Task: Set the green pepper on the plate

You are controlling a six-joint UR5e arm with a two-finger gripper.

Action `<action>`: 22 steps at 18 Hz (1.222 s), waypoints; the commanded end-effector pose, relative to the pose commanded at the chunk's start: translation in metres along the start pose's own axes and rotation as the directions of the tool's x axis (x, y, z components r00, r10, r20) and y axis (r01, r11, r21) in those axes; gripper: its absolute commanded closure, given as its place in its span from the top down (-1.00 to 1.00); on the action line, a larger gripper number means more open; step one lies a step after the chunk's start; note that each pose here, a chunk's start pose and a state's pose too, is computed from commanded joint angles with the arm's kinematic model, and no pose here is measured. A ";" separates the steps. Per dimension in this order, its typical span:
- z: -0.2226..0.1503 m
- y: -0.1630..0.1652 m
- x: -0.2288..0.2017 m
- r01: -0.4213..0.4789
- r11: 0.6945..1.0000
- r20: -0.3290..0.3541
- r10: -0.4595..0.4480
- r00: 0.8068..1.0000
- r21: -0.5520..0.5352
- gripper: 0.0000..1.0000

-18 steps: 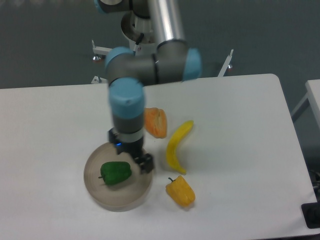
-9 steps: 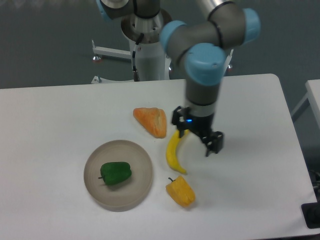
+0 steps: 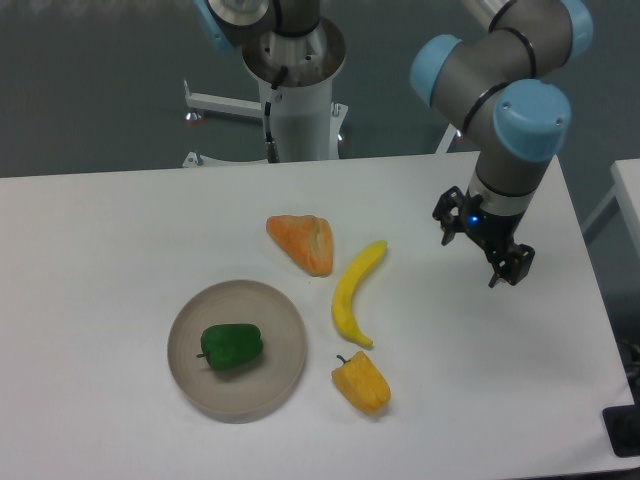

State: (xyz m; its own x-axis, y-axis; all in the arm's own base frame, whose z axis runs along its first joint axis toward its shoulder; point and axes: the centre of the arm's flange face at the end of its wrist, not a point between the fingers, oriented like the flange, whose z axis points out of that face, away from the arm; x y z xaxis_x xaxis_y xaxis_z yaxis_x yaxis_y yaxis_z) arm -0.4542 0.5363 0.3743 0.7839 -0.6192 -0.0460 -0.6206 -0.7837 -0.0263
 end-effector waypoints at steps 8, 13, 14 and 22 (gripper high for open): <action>0.012 0.006 0.003 -0.072 0.997 -0.027 0.072 0.997 -0.017 1.00; 0.013 0.006 0.004 -0.074 0.997 -0.033 0.073 0.997 -0.026 1.00; 0.013 0.006 0.004 -0.074 0.997 -0.034 0.073 0.997 -0.025 1.00; 0.014 -0.007 0.007 -0.086 0.996 -0.039 0.085 0.996 -0.024 1.00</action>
State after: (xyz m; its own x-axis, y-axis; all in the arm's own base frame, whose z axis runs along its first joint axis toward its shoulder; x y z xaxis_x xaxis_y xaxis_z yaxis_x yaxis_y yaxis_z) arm -0.4443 0.5383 0.3598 0.7284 -0.6851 -0.0091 -0.6851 -0.7285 0.0021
